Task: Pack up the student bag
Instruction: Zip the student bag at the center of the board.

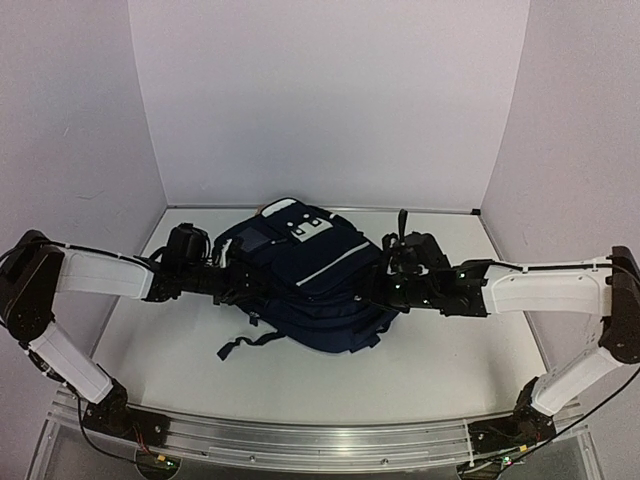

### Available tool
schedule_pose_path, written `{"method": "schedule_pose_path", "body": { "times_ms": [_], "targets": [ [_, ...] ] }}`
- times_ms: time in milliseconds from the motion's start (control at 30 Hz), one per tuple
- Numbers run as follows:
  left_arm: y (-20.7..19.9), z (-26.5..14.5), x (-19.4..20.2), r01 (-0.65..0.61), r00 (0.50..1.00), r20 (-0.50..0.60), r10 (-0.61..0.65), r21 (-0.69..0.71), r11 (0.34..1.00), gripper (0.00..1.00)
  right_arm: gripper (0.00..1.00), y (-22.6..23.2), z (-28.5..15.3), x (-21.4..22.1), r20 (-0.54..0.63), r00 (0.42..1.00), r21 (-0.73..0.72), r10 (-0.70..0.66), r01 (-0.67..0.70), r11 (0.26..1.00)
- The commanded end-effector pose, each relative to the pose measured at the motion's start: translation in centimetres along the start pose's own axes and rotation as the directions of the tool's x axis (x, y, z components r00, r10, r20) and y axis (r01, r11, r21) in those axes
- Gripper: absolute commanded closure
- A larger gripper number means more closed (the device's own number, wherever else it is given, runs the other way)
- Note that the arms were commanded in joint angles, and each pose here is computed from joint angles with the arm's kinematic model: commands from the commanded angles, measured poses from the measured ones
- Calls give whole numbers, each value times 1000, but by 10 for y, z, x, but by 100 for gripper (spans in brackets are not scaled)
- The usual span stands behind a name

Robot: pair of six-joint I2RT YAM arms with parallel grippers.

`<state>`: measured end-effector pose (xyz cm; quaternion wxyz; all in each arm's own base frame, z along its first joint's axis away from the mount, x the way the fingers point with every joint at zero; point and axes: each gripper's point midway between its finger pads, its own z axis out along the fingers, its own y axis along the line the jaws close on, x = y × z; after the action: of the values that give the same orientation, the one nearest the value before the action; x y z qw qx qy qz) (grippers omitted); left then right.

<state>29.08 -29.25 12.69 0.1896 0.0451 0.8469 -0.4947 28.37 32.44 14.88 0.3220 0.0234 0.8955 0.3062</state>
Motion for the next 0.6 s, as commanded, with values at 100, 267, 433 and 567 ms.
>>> {"method": "schedule_pose_path", "body": {
  "times_ms": [100, 267, 433, 567],
  "targets": [
    [-21, -43, -45, -307, 938, 61, 341, -311, 899, 39, 100, 9, -13, -18, 35, 991, -146, -127, 130, 981],
    [-73, -25, -43, -519, 831, 20, 556, -334, 787, 35, 100, 28, -32, -19, 63, 987, -259, -150, 161, 952],
    [-108, 24, -28, -674, 730, -74, 679, -238, 699, 30, 100, 30, -48, -25, 108, 983, -274, -150, 175, 946],
    [-123, 64, -12, -751, 659, -146, 738, -175, 637, 26, 100, 27, -52, -27, 124, 982, -269, -142, 171, 948]
  ]
}}
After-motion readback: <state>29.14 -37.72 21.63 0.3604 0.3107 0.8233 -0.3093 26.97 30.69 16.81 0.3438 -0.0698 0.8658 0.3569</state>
